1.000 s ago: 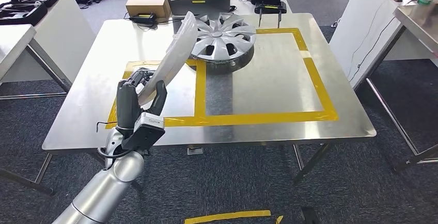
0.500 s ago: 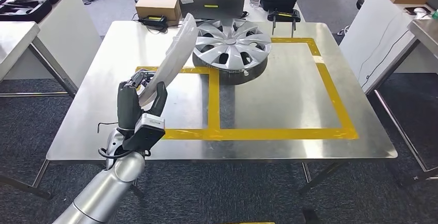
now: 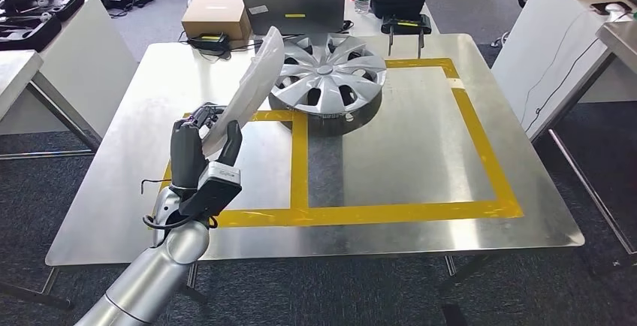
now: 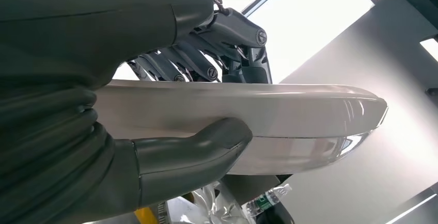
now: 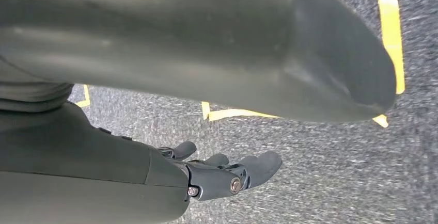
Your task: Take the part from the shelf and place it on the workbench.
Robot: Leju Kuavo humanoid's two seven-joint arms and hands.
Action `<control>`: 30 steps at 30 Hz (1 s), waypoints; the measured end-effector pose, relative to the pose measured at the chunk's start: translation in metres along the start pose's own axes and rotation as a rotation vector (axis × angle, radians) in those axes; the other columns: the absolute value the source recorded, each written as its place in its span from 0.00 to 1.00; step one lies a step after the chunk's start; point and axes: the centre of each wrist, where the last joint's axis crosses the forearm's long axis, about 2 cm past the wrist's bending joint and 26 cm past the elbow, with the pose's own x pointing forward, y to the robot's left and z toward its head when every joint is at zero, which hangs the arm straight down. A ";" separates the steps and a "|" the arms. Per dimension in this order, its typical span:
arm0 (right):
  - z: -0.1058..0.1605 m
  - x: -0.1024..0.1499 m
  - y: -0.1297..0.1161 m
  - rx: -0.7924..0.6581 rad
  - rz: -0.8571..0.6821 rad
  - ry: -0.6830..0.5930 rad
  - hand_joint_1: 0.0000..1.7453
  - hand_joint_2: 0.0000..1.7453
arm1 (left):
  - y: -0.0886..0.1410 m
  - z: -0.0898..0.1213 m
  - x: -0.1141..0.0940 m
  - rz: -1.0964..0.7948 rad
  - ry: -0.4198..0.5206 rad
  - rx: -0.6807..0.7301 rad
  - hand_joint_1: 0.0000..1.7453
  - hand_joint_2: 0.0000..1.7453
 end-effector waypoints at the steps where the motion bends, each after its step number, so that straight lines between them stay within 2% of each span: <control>1: 0.000 0.000 0.000 0.001 0.002 -0.001 0.00 0.00 | 0.000 -0.001 -0.002 -0.006 0.005 -0.007 1.00 1.00; 19: 0.000 0.001 -0.002 -0.002 0.005 -0.002 0.00 0.00 | -0.002 0.003 -0.016 -0.044 0.066 -0.063 1.00 1.00; 22: 0.000 0.001 -0.002 0.001 0.015 -0.002 0.00 0.00 | 0.000 0.000 -0.029 -0.096 0.097 -0.103 1.00 1.00; 25: 0.000 0.001 -0.003 0.005 0.026 -0.002 0.00 0.00 | 0.007 -0.002 -0.051 -0.161 0.120 -0.168 1.00 1.00; 29: 0.000 0.001 -0.004 0.007 0.030 -0.009 0.00 0.00 | 0.015 0.001 -0.073 -0.219 0.139 -0.240 1.00 1.00; 30: 0.000 0.001 -0.004 0.007 0.030 -0.011 0.00 0.00 | 0.016 0.003 -0.076 -0.228 0.144 -0.253 0.75 1.00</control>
